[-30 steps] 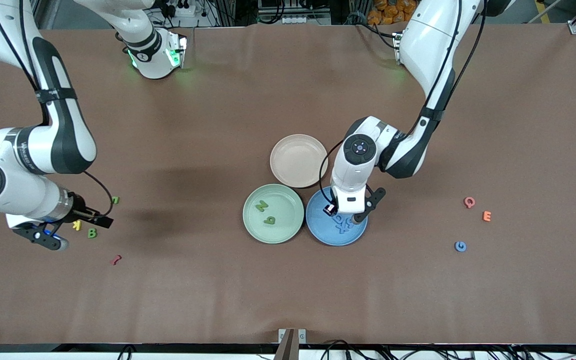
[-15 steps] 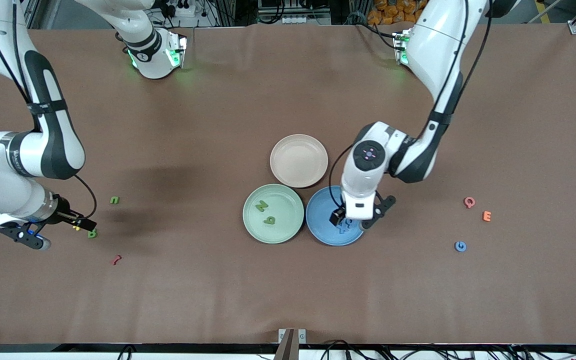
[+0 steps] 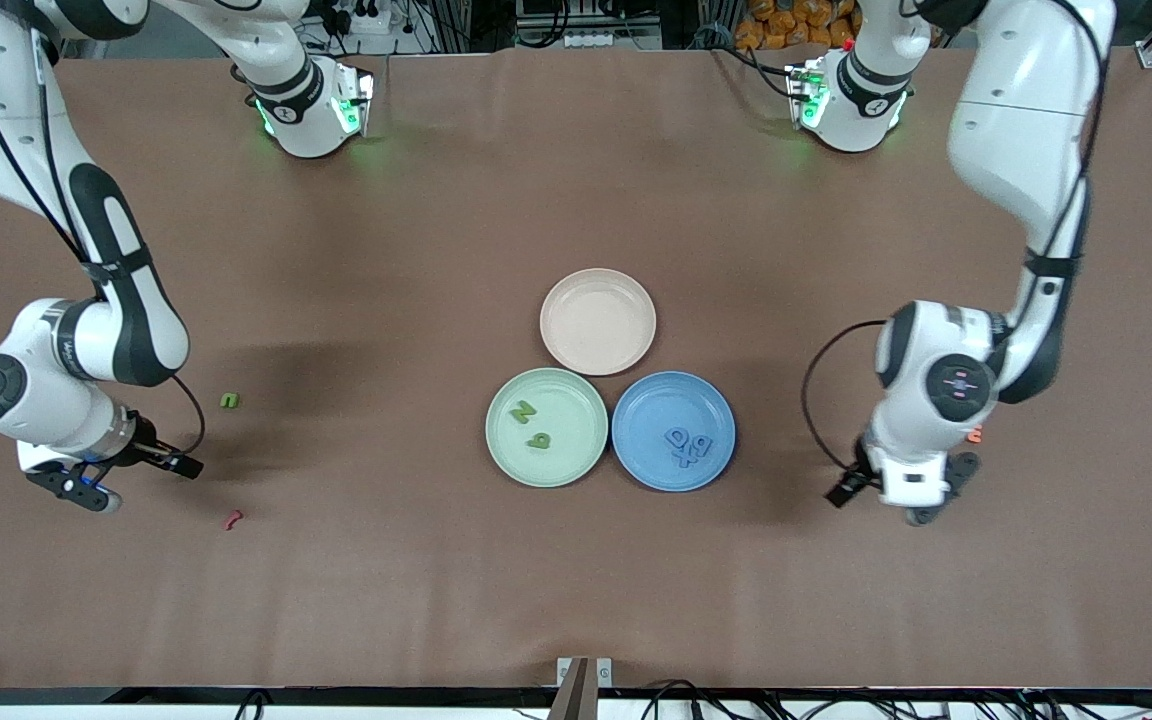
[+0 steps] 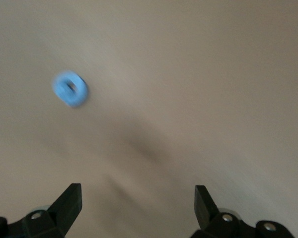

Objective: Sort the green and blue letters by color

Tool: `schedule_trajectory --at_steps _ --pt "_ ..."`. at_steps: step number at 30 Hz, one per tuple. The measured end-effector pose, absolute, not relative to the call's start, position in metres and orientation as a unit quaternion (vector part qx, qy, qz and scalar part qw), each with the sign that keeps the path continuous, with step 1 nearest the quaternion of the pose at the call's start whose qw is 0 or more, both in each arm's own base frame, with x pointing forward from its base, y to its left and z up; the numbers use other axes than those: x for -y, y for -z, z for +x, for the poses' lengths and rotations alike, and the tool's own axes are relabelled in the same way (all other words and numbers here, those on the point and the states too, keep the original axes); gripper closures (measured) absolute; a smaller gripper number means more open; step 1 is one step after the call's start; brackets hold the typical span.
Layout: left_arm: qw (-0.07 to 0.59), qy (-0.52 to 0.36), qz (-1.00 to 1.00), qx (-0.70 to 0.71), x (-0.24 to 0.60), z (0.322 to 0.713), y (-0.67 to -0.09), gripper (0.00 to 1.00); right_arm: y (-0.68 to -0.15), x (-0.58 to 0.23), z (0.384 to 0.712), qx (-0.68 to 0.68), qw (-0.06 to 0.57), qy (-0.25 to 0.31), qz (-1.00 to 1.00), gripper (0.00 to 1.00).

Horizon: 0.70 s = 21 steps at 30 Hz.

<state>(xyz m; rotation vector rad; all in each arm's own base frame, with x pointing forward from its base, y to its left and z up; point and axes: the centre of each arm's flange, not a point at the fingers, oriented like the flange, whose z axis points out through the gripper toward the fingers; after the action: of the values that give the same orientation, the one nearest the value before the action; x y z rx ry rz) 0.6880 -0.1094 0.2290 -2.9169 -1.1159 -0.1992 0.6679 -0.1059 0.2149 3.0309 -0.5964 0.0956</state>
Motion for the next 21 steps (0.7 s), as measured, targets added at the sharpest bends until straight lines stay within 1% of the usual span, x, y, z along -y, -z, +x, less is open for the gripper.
schedule_trajectory --at_steps 2,3,7,15,21 --pt "0.010 0.060 -0.933 0.354 0.086 0.690 -0.223 0.00 -0.210 0.107 0.670 0.168 0.026 -0.030 0.985 0.18" --pt "0.012 0.057 -0.934 0.352 0.076 0.691 -0.220 0.00 -0.210 0.107 0.671 0.153 0.027 -0.030 0.987 0.18" --pt "0.017 0.050 -0.938 0.342 0.052 0.692 -0.210 0.00 -0.212 0.111 0.674 0.097 0.030 -0.031 0.994 0.25" --pt "0.021 0.046 -0.942 0.332 0.029 0.692 -0.205 0.00 -0.215 0.124 0.674 0.025 0.033 -0.028 0.999 0.24" --pt "0.026 0.038 -0.952 0.303 0.018 0.691 -0.194 0.00 -0.210 0.135 0.670 -0.032 -0.002 -0.027 0.999 0.24"
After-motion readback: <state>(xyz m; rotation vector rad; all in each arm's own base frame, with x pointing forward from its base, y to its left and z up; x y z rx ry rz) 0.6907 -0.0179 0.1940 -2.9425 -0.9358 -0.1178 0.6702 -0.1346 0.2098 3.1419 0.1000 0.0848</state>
